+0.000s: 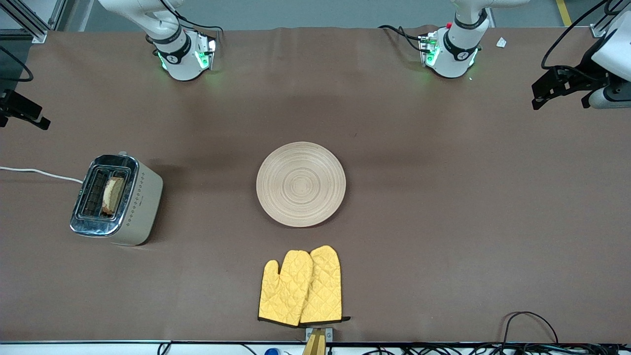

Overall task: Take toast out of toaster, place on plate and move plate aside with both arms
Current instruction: 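Reach the right gripper toward the toast in the silver toaster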

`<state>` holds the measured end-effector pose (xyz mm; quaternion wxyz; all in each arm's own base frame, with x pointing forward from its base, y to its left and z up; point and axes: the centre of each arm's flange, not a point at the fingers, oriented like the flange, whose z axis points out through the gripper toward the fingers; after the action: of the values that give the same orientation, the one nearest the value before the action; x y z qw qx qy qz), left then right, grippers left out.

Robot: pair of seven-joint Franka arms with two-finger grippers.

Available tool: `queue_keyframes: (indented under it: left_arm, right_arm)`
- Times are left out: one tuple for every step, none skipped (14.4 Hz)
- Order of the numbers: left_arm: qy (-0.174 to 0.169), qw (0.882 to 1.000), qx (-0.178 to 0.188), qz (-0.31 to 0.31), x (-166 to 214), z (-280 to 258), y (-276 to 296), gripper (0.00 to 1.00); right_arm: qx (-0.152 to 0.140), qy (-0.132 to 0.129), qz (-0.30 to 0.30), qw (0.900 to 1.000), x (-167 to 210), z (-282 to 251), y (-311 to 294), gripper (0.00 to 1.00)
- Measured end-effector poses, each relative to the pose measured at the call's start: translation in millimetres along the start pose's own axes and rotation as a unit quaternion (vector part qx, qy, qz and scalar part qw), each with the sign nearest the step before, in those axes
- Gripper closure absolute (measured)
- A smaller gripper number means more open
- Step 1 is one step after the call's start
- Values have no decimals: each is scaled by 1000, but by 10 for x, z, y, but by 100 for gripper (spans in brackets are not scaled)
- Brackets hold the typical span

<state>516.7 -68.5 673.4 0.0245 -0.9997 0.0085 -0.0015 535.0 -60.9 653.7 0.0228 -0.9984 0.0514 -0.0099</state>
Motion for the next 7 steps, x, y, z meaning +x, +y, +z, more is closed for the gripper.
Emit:
queue_keyframes:
  left_arm:
    - [0, 1000, 0, 0, 0, 0, 0, 0]
    - [0, 1000, 0, 0, 0, 0, 0, 0]
    - [0, 1000, 0, 0, 0, 0, 0, 0]
    - [0, 1000, 0, 0, 0, 0, 0, 0]
    - [0, 1000, 0, 0, 0, 0, 0, 0]
    - [0, 1000, 0, 0, 0, 0, 0, 0]
    - [0, 1000, 0, 0, 0, 0, 0, 0]
  right_arm:
    - [0, 0, -1, 1000, 0, 0, -12, 0]
    - [0, -1, -1, 1000, -1, 1, -16, 0]
    - [0, -1, -1, 1000, -1, 2, -15, 0]
    - [0, -2, -1, 1000, -1, 7, -12, 0]
    - [-1, -5, -1, 1000, 3, 28, -8, 0]
    - [-2, -11, 0, 1000, 14, 64, -7, 0]
    - [-2, -17, 0, 1000, 26, 105, -10, 0]
